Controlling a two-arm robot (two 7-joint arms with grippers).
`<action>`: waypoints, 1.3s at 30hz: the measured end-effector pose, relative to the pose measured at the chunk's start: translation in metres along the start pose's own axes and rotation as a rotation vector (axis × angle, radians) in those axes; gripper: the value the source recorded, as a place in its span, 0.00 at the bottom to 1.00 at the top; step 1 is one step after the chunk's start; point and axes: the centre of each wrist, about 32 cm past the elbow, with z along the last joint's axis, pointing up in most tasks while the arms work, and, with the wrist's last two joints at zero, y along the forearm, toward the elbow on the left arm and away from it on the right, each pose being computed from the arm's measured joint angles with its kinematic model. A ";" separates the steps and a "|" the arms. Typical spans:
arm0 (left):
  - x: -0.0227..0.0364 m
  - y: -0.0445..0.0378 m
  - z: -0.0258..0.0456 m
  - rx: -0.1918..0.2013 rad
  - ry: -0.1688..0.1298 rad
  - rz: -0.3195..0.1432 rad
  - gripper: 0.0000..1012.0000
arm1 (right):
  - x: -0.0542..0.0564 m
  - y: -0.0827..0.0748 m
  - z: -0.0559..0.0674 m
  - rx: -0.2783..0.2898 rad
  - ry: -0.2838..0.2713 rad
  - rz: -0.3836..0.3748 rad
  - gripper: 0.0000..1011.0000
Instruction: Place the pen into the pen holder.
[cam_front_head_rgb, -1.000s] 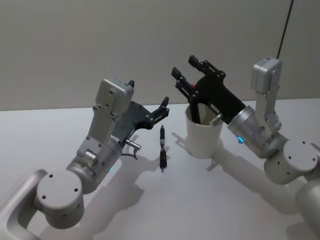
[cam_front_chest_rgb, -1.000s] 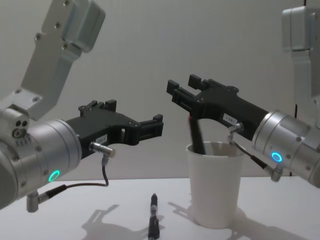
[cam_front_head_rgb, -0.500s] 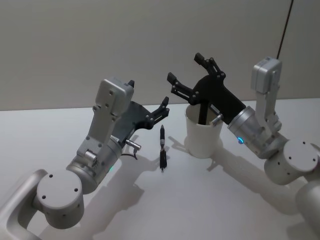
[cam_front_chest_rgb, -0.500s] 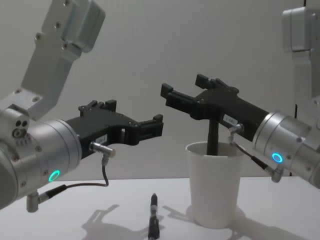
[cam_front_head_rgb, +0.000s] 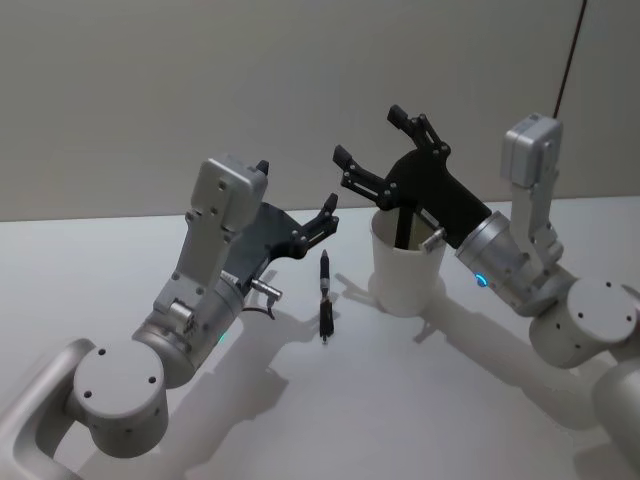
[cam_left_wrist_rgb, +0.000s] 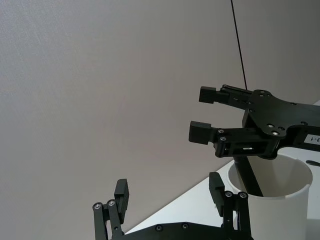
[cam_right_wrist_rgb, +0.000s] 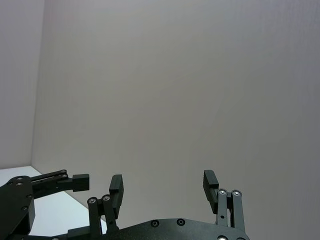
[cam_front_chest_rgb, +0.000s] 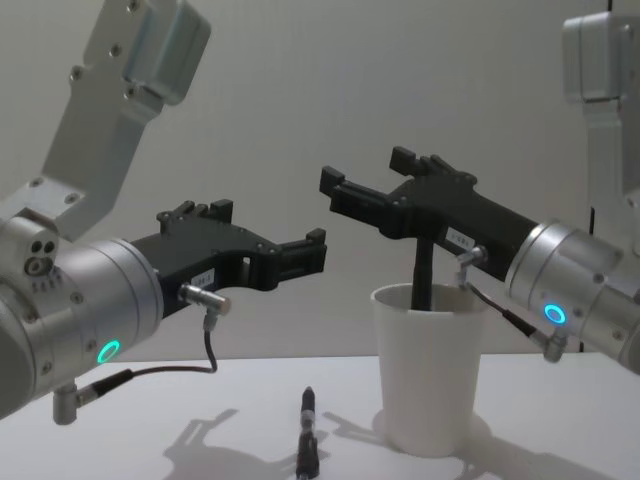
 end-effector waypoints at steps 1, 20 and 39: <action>0.0000 0.0000 0.0000 0.000 0.000 0.000 0.99 | 0.000 0.000 0.000 0.000 0.000 0.000 0.99; 0.0000 0.0000 0.0000 0.000 0.000 0.000 0.99 | 0.044 0.002 0.058 0.070 -0.177 0.052 0.99; 0.0000 0.0000 0.0000 0.000 0.000 0.000 0.99 | 0.080 -0.053 0.103 0.017 -0.133 -0.154 0.99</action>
